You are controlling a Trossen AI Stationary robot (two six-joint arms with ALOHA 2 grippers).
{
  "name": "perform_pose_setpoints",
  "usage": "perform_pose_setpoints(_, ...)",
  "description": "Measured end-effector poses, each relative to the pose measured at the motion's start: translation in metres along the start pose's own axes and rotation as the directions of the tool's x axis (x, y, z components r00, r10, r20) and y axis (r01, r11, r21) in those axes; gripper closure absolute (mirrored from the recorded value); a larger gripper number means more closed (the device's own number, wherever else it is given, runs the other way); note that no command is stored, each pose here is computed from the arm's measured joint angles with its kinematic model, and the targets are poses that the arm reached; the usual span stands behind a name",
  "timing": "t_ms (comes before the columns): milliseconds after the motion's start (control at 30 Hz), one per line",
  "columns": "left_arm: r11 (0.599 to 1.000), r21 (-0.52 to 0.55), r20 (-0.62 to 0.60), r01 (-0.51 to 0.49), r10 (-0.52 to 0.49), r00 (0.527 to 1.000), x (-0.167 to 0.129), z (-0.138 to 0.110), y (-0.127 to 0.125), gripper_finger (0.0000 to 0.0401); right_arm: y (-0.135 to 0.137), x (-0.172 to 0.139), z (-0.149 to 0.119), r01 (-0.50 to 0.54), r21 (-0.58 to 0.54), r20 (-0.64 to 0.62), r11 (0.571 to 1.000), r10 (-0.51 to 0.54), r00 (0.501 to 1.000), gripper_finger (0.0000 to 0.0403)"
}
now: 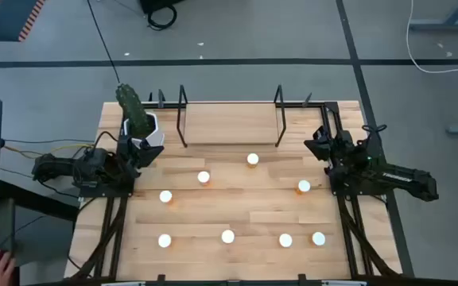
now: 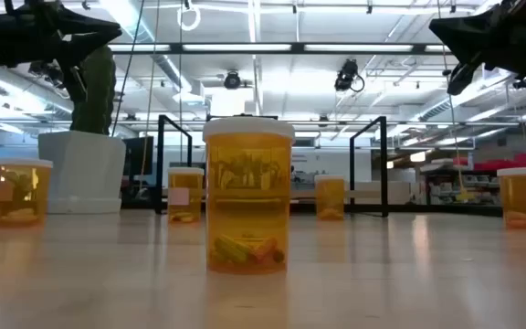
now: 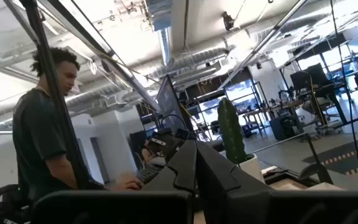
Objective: Pick and place medicine bottles onto shelf by color
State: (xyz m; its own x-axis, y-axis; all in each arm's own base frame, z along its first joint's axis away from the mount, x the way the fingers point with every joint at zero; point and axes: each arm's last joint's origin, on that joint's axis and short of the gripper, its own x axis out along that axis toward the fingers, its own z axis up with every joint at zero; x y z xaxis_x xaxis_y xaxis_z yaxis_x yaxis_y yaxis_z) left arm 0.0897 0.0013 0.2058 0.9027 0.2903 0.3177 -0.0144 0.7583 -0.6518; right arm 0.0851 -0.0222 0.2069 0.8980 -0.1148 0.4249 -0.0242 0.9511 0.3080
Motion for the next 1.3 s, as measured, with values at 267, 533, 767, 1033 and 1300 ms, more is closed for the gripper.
perform_pose_setpoints(267, 1.0, 0.0, 0.0, 0.0, 0.0, 1.0, 0.0, 0.0, 0.0, 0.0368, 0.0, 0.0, 0.0, 0.0, 0.0, 0.0, 1.0, 0.0, 1.0, 0.0386)
perform_pose_setpoints(533, 1.0, 0.0, 0.0, 0.0, 0.0, 1.0, 0.0, 0.0, 0.0, 0.0364, 0.0, 0.0, 0.0, 0.0, 0.0, 0.0, 1.0, 0.0, 1.0, 0.0386)
perform_pose_setpoints(767, 1.0, 0.0, 0.0, 0.0, 0.0, 1.0, 0.0, 0.0, 0.0, 0.0371, 0.0, 0.0, 0.0001, 0.0, 0.0, 0.0, 1.0, 0.0, 1.0, 0.0386)
perform_pose_setpoints(1033, 1.0, 0.0, 0.0, 0.0, 0.0, 1.0, 0.0, 0.0001, 0.0, 0.0363, 0.0, 0.0, 0.0001, 0.0, 0.0, 0.0, 1.0, 0.0, 1.0, 0.0386)
perform_pose_setpoints(1300, 1.0, 0.0, 0.0, 0.0, 0.0, 1.0, 0.0, 0.0, 0.0, 0.0369, 0.0, 0.0, 0.0001, 0.0, 0.0, 0.0, 1.0, 0.0, 1.0, 0.0386)
